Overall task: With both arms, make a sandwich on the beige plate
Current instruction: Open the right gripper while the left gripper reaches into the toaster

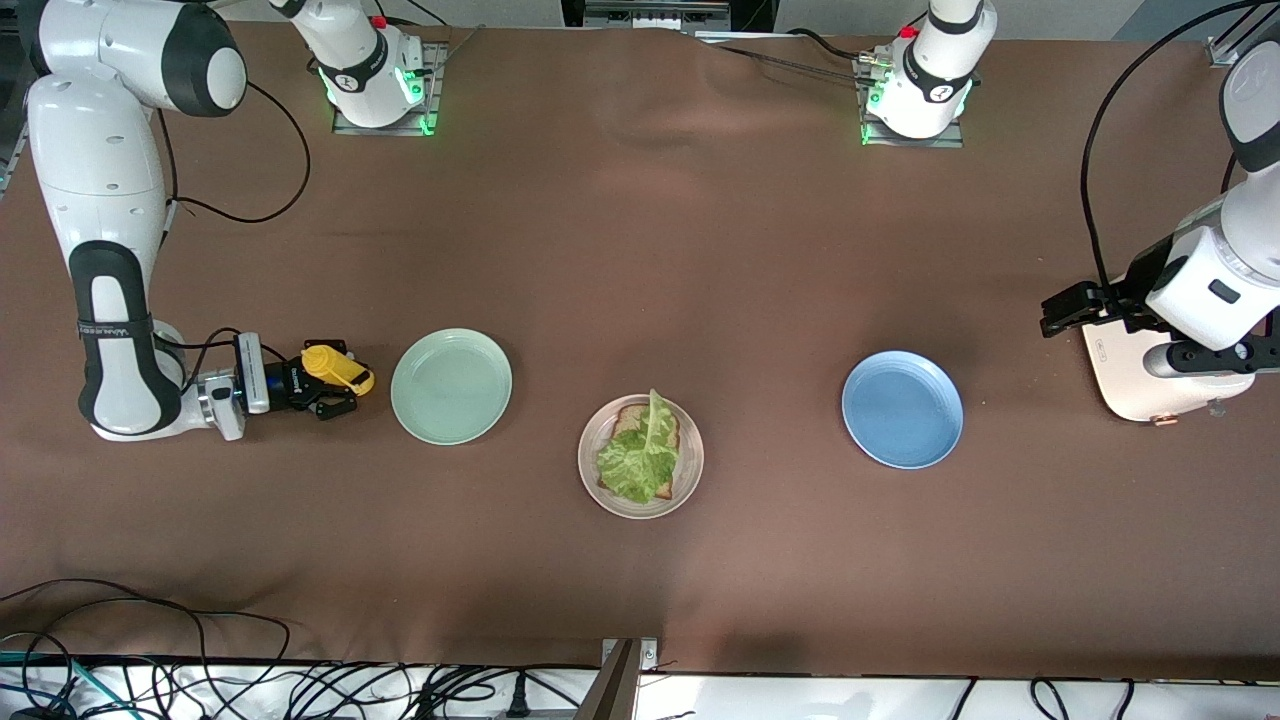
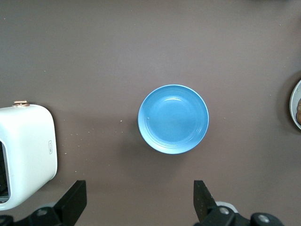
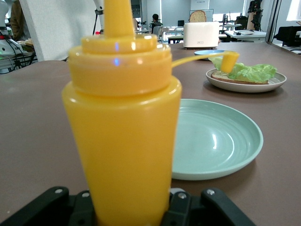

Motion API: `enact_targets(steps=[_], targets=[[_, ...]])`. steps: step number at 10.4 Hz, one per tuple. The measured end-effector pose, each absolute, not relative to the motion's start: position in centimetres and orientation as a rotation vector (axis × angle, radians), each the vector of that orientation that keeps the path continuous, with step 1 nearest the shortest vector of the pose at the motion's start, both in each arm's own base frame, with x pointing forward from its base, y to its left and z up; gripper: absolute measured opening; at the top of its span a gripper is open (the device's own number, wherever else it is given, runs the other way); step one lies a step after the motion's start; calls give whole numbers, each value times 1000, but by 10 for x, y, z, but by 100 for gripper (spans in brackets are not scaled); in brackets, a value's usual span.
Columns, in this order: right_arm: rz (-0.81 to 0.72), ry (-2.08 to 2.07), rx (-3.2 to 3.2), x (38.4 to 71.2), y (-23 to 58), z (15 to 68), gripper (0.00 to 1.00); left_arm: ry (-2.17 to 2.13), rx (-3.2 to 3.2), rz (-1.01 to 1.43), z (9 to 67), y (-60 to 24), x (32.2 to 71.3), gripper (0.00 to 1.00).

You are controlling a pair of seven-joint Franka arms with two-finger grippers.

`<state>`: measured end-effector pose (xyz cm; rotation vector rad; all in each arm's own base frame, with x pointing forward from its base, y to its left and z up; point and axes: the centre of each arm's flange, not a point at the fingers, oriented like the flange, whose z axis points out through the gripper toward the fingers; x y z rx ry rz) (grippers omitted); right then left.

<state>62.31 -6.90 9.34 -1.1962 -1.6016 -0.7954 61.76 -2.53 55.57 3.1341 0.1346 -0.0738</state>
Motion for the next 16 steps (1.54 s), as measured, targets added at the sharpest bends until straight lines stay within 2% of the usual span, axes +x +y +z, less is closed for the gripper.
enact_targets(steps=[2, 3, 4, 6, 9, 10, 13, 16], targets=[[-802, -1613, -1196, 625, -72, 96, 13, 184, 3135, -78, 554, -7, 618, 100], [-810, -1625, -1195, 625, -76, 96, 20, 226, 3133, -81, 553, 9, 619, 100], [-817, -1633, -1194, 625, -79, 96, 21, 263, 3130, -86, 552, 24, 619, 100], [-824, -1640, -1201, 625, -86, 97, 46, 327, 3123, -125, 537, 50, 622, 100], [-829, -1642, -1221, 625, -96, 98, 89, 398, 3100, -241, 491, 116, 625, 100], [-826, -1644, -1231, 624, -101, 98, 100, 377, 3090, -273, 477, 146, 622, 100], [-793, -1664, -1293, 619, -137, 104, 100, 395, 3172, -403, 444, 238, 600, 100], [-714, -1758, -1321, 625, -165, 136, 100, 325, 3238, -575, 391, 260, 601, 100]])
